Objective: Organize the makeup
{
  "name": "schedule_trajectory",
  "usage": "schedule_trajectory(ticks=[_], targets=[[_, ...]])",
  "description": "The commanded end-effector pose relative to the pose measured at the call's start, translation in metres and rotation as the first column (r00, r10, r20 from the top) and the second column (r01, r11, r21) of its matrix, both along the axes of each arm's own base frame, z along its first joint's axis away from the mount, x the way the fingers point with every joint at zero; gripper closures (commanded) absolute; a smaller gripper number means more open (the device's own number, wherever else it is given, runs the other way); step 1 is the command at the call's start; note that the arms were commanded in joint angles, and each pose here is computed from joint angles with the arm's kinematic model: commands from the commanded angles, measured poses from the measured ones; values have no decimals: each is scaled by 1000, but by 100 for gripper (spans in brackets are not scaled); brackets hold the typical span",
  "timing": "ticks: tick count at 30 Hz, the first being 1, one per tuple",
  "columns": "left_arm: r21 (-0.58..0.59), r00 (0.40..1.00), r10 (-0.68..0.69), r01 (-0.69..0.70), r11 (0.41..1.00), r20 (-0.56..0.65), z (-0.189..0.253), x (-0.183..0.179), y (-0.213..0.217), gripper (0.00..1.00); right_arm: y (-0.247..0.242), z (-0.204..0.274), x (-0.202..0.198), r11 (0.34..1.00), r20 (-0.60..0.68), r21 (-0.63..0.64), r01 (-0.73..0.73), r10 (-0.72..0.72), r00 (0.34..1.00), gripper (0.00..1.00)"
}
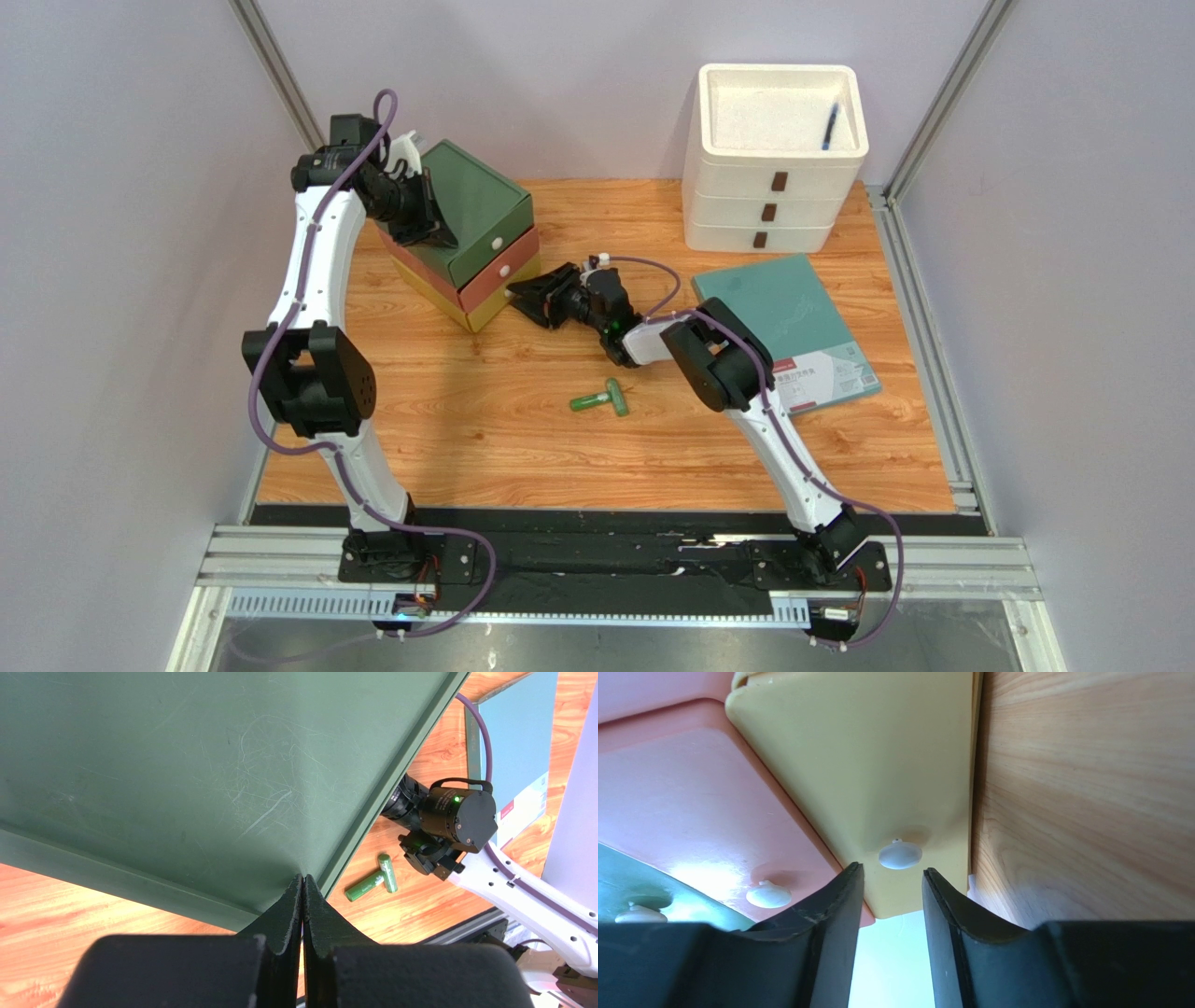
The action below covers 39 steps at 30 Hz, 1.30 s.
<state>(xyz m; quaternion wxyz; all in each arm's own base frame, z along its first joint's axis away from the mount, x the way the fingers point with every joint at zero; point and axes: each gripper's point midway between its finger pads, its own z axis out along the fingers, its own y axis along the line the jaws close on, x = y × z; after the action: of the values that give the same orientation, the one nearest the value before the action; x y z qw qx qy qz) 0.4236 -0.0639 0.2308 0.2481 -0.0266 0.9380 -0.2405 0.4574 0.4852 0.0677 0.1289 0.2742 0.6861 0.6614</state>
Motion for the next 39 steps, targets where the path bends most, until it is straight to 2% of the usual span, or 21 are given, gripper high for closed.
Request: schedule_trajectory(ticks=[1,5,19,30,39], targets=[[128,961,10,27,991,-277,-65,-40,22,100,-2,-35,-3,997,-150,-59,46,-54,987,55],[128,961,8,28,991,-275,-64,-40,21,100,1,-38,-1,996,-164,-57,67,-76,984,53],[123,962,7,28,992,-274,-62,-41,20,100,11,-57,-7,985,-222,-142,94,-124,967,60],[125,962,8,27,992,-272,-62,-41,21,100,6,-60,-3,970,-229,-214,113,-162,960,77],[128,962,10,26,991,-271,-62,-41,21,100,-8,-41,4,958,-170,-262,116,-164,972,81]])
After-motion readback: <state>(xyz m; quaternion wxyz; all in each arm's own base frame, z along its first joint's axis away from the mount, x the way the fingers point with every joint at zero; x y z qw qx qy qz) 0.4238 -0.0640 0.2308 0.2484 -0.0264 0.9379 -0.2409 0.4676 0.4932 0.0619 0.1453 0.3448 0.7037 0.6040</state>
